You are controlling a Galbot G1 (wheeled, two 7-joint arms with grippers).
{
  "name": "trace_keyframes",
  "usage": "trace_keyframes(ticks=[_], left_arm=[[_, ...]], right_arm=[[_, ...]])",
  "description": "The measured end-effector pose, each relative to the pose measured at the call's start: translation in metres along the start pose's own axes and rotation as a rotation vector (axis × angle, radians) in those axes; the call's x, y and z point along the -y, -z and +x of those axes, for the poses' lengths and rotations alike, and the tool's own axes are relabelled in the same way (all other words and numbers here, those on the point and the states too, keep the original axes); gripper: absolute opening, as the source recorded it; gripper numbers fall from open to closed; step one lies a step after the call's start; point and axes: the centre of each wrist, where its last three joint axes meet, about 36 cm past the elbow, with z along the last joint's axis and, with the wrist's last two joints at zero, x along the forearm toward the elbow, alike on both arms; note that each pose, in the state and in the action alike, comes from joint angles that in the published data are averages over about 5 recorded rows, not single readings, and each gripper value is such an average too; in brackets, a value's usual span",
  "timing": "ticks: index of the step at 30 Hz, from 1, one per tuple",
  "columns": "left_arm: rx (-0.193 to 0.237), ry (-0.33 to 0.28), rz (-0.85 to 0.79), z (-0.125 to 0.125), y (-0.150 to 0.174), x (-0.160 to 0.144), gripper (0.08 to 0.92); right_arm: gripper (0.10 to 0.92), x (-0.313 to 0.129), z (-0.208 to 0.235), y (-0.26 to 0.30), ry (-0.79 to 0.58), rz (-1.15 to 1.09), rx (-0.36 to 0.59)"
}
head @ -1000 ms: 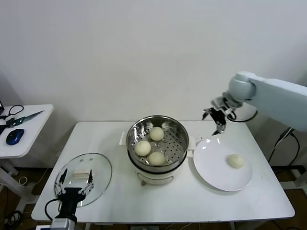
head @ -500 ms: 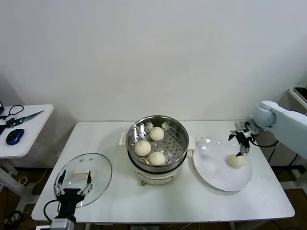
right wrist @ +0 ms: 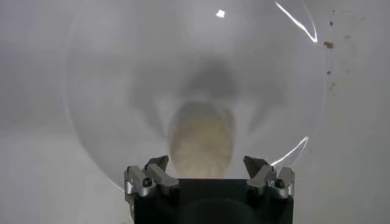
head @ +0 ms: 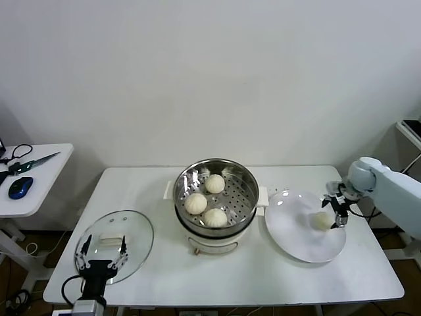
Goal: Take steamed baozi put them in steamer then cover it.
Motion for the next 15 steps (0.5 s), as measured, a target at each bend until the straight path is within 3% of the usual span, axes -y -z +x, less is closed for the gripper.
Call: trace_keyframes(ticks=[15], left_arm=[[-0.004,0.003,-0.002,0.000,-0.001,0.000,0.823]], right_arm=[[0.800,0.003,-0.020,0.008,0.029,0.000,0.002]])
